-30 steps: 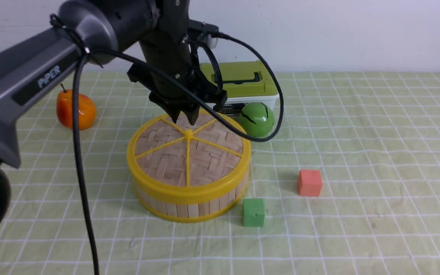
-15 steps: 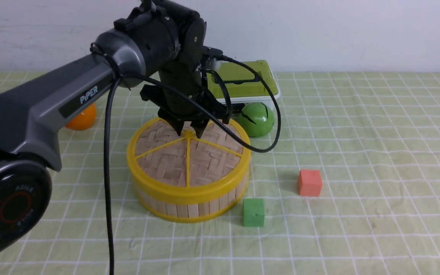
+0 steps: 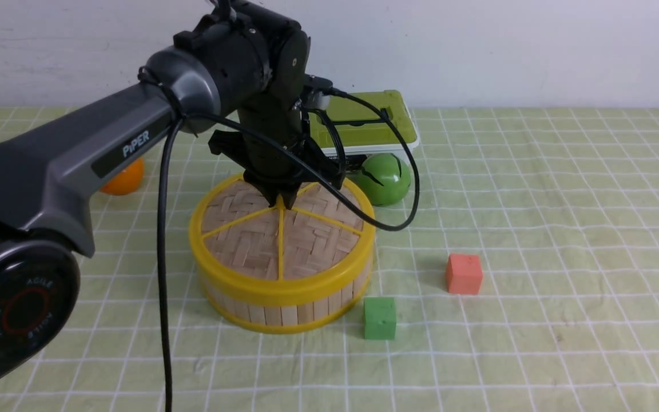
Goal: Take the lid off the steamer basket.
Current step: Use the left arm to lift the lid of the steamer, then use the left arm to place the steamer lid on the table
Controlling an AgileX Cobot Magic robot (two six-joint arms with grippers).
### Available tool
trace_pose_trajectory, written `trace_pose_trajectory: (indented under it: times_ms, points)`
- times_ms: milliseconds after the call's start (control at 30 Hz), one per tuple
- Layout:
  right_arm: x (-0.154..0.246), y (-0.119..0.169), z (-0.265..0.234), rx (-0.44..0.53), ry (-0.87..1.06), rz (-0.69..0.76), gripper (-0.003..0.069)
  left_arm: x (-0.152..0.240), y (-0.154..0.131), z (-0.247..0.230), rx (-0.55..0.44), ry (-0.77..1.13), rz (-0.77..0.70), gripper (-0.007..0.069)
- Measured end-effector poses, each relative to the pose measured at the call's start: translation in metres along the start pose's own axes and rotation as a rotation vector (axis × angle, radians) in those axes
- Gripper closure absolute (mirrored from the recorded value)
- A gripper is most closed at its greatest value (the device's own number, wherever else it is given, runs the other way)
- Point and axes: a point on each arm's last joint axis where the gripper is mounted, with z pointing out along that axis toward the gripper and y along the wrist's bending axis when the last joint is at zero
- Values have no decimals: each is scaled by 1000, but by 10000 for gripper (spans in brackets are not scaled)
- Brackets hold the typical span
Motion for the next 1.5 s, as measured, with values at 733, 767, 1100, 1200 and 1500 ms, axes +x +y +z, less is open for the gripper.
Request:
trace_pose_trajectory:
  times_ms: [733, 767, 1100, 1200, 1500]
  points:
    - [0, 0, 0, 0, 0, 0, 417, 40, 87, -212, -134, -369, -134, 516]
    - [0, 0, 0, 0, 0, 0, 417, 41, 93, -212, -144, -369, -151, 516]
    - [0, 0, 0, 0, 0, 0, 417, 116, 188, -83, -231, -206, -482, 516]
    - [0, 0, 0, 0, 0, 0, 417, 118, 192, -43, -208, -201, -524, 516]
    - [0, 0, 0, 0, 0, 0, 417, 117, 192, 33, -171, -134, -594, 506]
